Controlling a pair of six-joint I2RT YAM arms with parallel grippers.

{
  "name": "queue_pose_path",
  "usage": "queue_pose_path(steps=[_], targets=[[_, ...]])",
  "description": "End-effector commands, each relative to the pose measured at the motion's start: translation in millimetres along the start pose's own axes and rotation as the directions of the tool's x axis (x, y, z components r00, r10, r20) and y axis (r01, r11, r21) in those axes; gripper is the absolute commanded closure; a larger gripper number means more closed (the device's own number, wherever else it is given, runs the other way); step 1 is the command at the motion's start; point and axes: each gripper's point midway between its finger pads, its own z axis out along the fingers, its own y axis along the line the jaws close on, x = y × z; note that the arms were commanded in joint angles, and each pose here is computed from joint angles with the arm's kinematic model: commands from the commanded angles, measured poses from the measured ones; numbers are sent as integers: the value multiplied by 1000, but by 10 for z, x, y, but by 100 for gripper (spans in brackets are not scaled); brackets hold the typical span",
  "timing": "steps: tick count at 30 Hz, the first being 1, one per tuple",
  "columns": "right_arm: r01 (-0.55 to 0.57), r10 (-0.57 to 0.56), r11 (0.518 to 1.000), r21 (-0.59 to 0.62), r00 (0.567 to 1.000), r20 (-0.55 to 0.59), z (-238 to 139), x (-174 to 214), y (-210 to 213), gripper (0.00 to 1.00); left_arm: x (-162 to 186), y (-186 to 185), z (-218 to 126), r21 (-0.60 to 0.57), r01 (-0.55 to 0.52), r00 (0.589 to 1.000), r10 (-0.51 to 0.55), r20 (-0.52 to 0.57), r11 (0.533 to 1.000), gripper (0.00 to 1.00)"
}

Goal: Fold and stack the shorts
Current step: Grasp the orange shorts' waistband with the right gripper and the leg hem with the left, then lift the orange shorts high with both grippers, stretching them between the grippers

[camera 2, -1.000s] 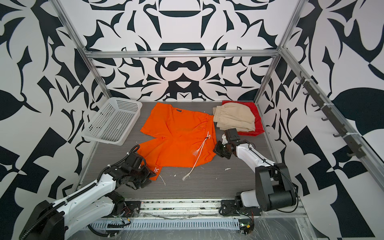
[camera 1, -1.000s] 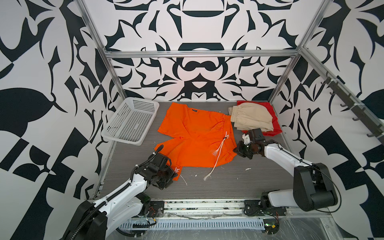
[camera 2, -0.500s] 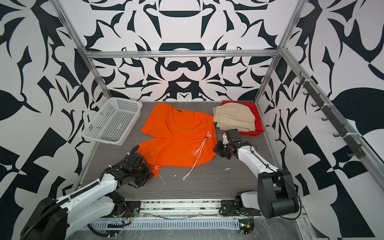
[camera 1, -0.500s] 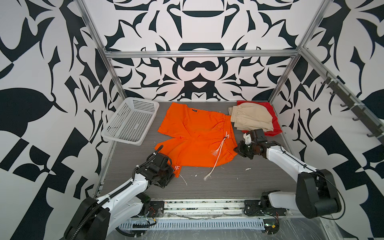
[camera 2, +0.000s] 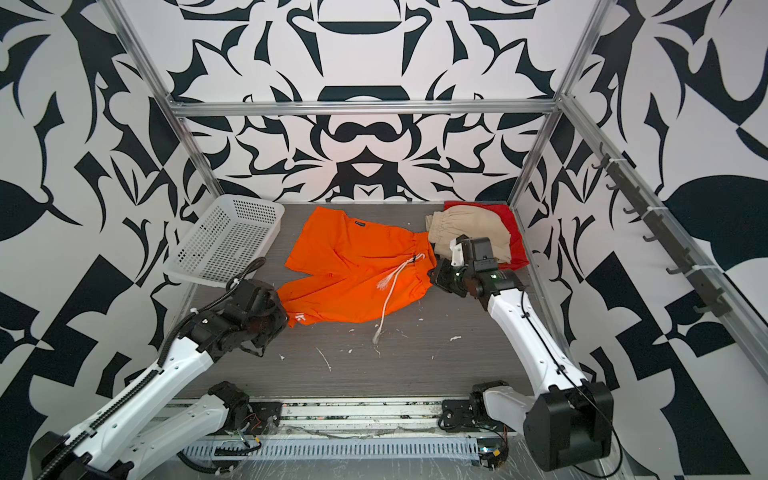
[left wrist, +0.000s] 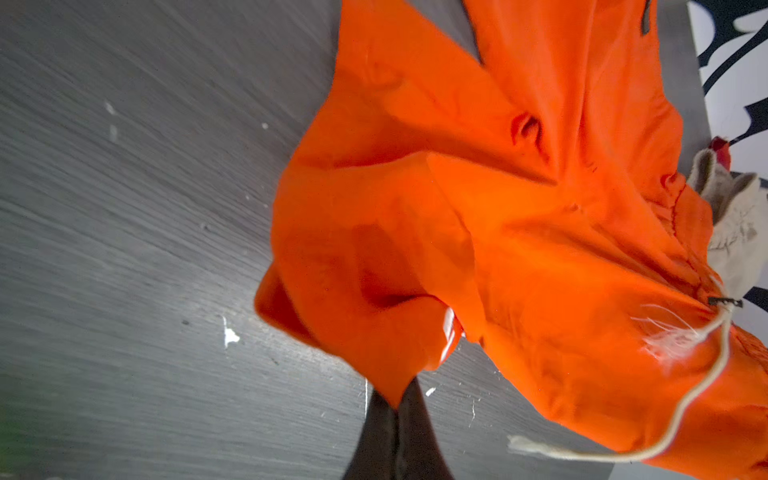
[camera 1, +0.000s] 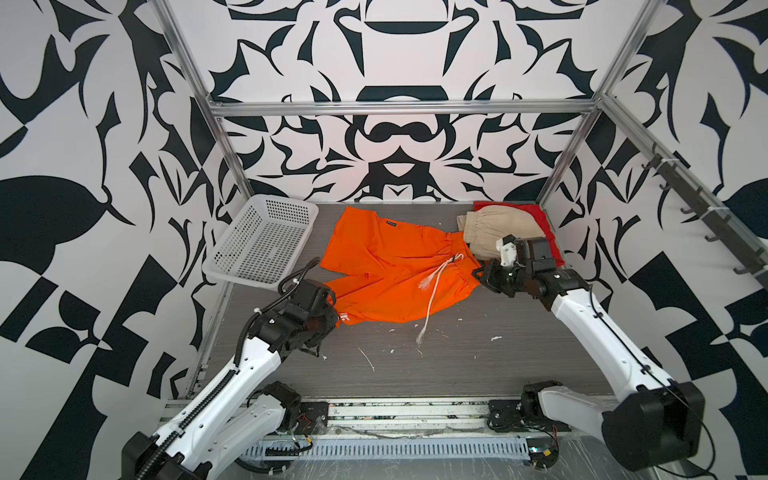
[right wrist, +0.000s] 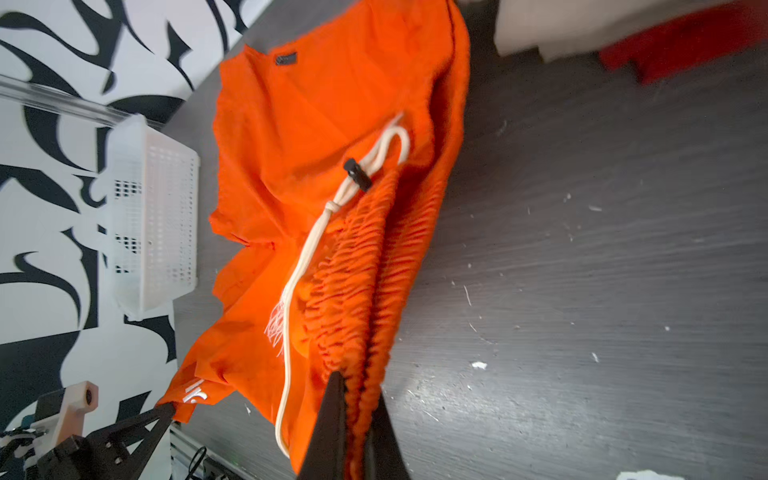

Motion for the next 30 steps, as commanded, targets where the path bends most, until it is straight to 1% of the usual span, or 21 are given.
queue_pose_path(steps=[1,5,9,12,14,16,19,23,26,30], targets=[[65,-65,997,-31,997,32,-302,-98,252,100,-147,347,-243,-182,-143,989,147,10,973,100],[66,-66,998,-12,998,10,-403,-60,250,100,-276,483,-426,-259,-218,976,211,-52,941,100],[32,-29,997,65,999,-43,-351,100,-7,100,-286,715,-469,-345,-264,963,225,-151,901,100],[1,10,992,125,997,-82,-271,243,-229,100,-270,863,-508,-406,-287,955,223,-198,868,100],[-9,28,984,177,994,-103,-228,316,-378,100,-272,878,-524,-409,-291,953,224,-205,865,100],[-12,34,983,181,992,-121,-201,360,-410,100,-273,780,-532,-356,-291,952,233,-198,888,100],[-13,21,997,79,995,-93,-228,260,-175,100,-365,512,-601,-251,-278,958,249,-144,927,100],[53,-53,998,-29,998,25,-507,-114,284,100,-666,161,-844,-193,-289,957,287,-38,938,100],[155,-141,982,-105,982,127,-838,-387,694,100,-925,-105,-1135,-165,-318,941,332,64,933,100],[286,-242,945,-157,937,250,-1342,-622,1161,100,-1217,-420,-1684,-135,-368,896,390,210,920,100]])
